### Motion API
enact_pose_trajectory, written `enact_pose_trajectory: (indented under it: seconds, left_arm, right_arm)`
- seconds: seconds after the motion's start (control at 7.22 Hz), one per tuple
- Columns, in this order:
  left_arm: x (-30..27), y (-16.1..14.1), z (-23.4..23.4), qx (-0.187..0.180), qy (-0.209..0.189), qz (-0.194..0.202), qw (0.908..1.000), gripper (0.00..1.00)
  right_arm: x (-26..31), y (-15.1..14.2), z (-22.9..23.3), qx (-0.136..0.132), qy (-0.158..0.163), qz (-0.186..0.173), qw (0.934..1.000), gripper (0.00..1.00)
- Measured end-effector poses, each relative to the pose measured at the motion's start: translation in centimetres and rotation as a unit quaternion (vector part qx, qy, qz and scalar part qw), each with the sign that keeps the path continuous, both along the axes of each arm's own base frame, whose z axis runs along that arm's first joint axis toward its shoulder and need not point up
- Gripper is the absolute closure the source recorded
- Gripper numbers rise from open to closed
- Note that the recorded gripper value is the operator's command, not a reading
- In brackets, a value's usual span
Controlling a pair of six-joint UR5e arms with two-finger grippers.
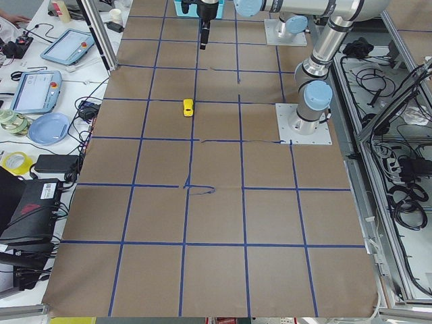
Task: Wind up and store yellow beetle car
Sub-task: 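Lower the left gripper onto the yellow beetle car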
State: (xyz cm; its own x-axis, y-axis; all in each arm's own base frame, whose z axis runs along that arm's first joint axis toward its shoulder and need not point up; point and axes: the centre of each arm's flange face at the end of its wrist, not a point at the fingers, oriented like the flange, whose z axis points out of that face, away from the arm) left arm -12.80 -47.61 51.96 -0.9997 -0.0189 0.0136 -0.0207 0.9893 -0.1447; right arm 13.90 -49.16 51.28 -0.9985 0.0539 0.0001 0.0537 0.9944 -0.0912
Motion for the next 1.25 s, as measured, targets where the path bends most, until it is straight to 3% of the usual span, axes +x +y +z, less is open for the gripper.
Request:
enact_pose_trajectory:
  seconds: [0.28,0.42,0.55,0.97,1.25]
  left_arm:
    - [0.4,0.0,-0.1,0.003,-0.005,-0.008,0.9999,0.0]
    - [1.2,-0.2,-1.0,0.017,-0.01,-0.035,0.9992,0.0]
    - [2.3,-0.5,-2.9,0.038,-0.014,-0.086,0.9955,0.0]
    - [4.8,-2.5,-11.2,0.091,-0.008,-0.225,0.97,0.0]
    - [5.6,-4.9,-17.1,0.068,-0.022,-0.34,0.9375,0.0]
  right_arm:
    - [0.0,0.0,0.0,0.0,0.0,0.0,1.0,0.0]
    - [0.0,0.0,0.0,0.0,0.0,0.0,1.0,0.0]
    - [0.0,0.0,0.0,0.0,0.0,0.0,1.0,0.0]
    - [0.0,0.0,0.0,0.0,0.0,0.0,1.0,0.0]
    - [0.0,0.0,0.0,0.0,0.0,0.0,1.0,0.0]
